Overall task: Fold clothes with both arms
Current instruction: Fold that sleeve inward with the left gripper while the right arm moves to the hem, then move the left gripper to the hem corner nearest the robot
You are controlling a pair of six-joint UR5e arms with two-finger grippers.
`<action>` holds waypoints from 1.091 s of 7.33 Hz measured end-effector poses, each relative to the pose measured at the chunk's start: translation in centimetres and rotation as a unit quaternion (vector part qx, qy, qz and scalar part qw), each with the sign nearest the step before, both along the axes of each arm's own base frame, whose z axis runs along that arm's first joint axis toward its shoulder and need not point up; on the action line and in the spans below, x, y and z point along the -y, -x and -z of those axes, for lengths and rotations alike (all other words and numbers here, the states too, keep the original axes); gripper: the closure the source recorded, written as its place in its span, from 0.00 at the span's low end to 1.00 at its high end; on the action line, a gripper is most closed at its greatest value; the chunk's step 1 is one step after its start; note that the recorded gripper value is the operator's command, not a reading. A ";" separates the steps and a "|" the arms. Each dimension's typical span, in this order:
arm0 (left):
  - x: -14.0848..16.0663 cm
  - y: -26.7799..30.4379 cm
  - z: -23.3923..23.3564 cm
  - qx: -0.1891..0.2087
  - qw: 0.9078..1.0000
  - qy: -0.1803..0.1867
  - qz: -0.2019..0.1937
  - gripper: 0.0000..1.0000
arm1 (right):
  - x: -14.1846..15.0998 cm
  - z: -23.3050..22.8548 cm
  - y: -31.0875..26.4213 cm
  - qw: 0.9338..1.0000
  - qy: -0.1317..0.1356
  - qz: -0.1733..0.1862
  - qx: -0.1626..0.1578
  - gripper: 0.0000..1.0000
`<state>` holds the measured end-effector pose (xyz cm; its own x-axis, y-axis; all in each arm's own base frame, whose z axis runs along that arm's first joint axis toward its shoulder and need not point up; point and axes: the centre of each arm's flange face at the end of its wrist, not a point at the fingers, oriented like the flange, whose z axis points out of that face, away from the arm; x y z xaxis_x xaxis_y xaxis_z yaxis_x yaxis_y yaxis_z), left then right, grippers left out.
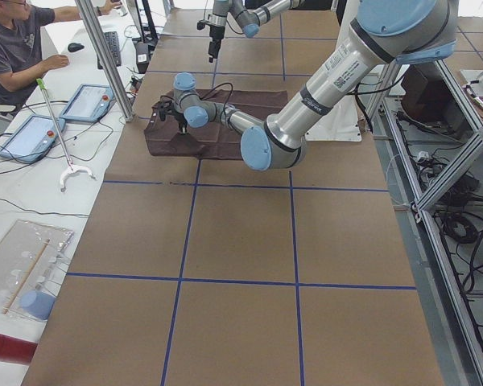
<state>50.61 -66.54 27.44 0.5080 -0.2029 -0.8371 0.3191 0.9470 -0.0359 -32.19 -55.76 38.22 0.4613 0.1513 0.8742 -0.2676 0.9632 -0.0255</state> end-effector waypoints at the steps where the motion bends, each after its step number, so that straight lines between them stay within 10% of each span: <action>1: -0.8 0.6 0.7 -0.014 1.000 -0.011 0.000 0.31 | -0.8 0.3 1.5 1.000 -0.003 -0.003 -0.005 0.00; 4: -11.2 4.5 -0.2 -0.069 0.997 -0.037 -0.023 0.27 | -9.6 3.4 10.9 0.997 0.034 -0.056 -0.030 0.00; 8: -16.1 7.2 -0.4 -0.095 0.995 -0.013 -0.021 0.20 | -26.0 4.5 14.9 0.987 0.145 -0.068 -0.026 0.01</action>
